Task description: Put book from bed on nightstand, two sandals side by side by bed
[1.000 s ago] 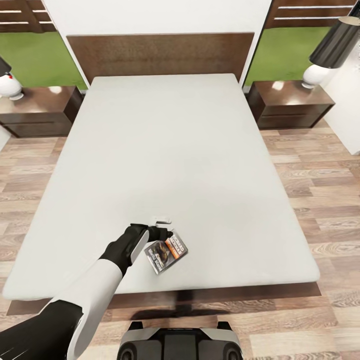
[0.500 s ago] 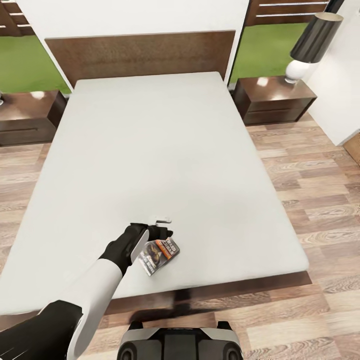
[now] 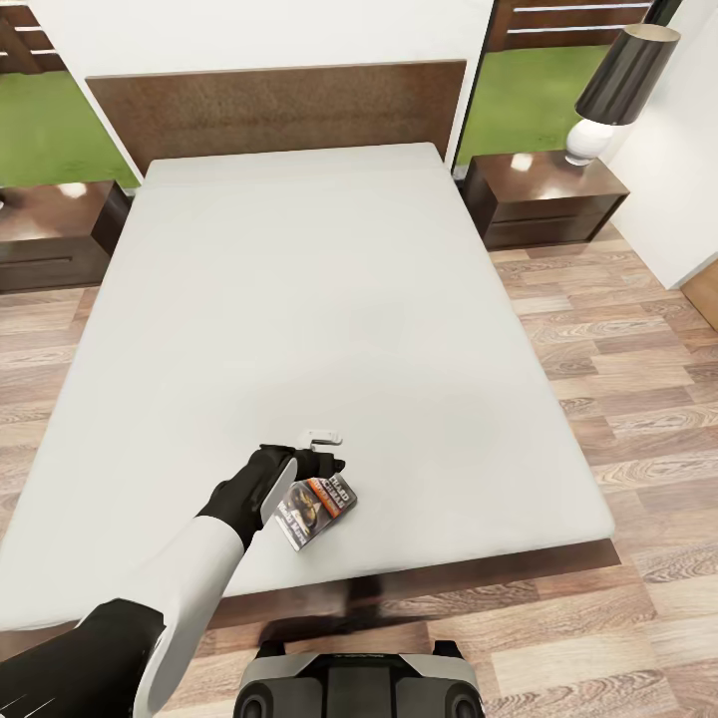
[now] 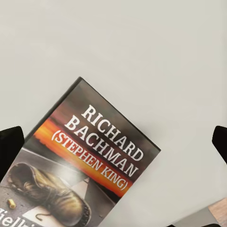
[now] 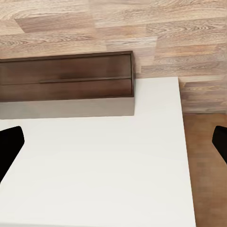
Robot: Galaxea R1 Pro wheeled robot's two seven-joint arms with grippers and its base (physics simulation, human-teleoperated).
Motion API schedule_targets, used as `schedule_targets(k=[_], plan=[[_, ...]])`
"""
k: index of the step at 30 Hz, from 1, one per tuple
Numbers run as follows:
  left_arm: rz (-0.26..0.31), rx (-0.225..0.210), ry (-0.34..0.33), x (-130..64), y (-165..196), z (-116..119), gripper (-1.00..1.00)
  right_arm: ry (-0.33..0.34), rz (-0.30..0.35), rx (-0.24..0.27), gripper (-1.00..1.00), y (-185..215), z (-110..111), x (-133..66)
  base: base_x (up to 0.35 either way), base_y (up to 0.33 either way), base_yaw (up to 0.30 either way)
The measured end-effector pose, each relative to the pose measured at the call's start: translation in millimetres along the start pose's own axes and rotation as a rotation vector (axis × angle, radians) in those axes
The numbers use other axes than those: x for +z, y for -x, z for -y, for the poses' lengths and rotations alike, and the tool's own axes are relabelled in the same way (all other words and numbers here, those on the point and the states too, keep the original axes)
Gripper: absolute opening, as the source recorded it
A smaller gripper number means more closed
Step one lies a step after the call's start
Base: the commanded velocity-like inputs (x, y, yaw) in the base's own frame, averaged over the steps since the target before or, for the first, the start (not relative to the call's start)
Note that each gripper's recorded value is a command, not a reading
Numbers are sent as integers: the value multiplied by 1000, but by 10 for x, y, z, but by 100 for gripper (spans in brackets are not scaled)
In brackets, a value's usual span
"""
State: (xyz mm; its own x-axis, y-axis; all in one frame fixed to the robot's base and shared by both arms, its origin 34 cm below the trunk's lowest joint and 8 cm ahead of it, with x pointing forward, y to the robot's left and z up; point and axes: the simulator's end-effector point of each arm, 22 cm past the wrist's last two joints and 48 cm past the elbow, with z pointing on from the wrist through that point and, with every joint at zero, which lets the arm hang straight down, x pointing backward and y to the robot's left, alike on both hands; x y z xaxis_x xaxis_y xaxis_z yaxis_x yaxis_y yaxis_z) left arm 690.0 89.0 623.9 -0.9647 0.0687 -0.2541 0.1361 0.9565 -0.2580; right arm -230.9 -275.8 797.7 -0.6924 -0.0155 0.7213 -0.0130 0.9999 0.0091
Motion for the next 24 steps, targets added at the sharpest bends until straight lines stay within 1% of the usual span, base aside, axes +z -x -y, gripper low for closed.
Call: schedule_targets(k=[9, 17, 24], plan=[[-1, 0, 1, 1, -5, -8, 100, 0, 0, -2, 100, 0, 0, 0, 0, 0, 1], [-4, -2, 1, 17, -23, -15, 100, 0, -4, -3, 100, -13, 0, -4, 0, 0, 74], [-6, -2, 1, 24, -31, -17, 100, 0, -5, -3, 100, -20, 0, -5, 0, 0, 31]])
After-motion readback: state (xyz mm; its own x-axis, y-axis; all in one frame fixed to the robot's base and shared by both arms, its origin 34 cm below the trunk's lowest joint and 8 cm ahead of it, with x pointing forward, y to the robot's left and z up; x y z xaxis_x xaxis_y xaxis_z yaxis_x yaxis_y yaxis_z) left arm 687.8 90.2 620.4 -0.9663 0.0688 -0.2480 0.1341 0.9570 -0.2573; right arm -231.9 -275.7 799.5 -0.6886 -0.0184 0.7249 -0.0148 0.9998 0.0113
